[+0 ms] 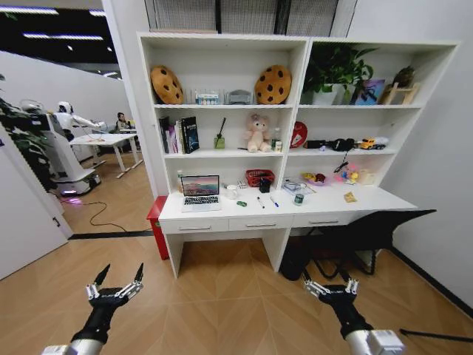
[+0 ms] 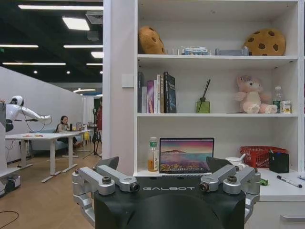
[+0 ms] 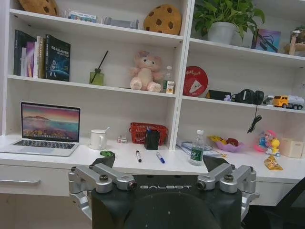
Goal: Organize the objects on the table.
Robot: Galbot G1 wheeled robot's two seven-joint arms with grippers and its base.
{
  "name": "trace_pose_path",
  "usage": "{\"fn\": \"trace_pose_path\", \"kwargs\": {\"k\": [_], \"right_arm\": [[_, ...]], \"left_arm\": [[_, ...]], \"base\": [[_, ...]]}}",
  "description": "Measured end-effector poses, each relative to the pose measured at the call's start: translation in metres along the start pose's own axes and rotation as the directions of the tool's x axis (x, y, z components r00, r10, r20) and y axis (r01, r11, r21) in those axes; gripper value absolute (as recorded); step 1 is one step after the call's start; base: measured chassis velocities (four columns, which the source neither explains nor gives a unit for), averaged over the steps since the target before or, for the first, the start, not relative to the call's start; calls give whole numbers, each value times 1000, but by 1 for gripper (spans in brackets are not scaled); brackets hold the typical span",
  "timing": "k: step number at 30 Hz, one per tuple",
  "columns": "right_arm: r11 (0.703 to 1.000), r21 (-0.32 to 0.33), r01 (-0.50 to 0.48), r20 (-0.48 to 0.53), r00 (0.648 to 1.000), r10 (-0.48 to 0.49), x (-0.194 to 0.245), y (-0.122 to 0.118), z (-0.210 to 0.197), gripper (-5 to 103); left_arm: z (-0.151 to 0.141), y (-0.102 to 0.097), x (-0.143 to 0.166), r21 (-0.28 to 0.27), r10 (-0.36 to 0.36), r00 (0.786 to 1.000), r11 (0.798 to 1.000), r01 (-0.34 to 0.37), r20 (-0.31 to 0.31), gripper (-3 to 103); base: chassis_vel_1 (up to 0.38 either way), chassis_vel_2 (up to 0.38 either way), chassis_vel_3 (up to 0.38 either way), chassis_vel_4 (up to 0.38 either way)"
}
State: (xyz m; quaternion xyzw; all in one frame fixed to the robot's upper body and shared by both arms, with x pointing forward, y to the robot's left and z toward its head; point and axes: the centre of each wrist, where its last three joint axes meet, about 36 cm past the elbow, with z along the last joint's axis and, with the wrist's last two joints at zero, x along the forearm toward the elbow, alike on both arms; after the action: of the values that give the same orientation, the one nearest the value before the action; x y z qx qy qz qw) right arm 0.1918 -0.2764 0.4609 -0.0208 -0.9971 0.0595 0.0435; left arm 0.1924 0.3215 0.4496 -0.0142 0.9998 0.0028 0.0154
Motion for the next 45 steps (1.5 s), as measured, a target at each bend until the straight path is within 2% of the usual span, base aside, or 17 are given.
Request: {"fn": "trace_pose_path", "kwargs": {"k": [11, 19, 28, 45], "right_arm": [[1000, 4, 9, -1, 1000, -9, -1, -1, 3, 100], [995, 95, 16, 82, 996, -24, -7, -4, 6, 100], [997, 19, 80, 74, 994, -81, -6, 0, 2, 100], [997, 13, 79, 60, 995, -80, -11, -2, 2, 100]], "left_arm": [[2, 1, -2, 0, 12, 1000, 1000, -12, -21, 100], [6, 3, 1, -4, 17, 999, 1000, -17, -43, 100], [5, 3, 0, 16, 33, 998, 999, -32, -60, 100], [5, 2, -2, 9, 66, 996, 998, -65, -65, 100]], "base": [[0, 0, 0, 0], [0, 0, 0, 0], [0, 0, 0, 0], [0, 0, 0, 0]]}}
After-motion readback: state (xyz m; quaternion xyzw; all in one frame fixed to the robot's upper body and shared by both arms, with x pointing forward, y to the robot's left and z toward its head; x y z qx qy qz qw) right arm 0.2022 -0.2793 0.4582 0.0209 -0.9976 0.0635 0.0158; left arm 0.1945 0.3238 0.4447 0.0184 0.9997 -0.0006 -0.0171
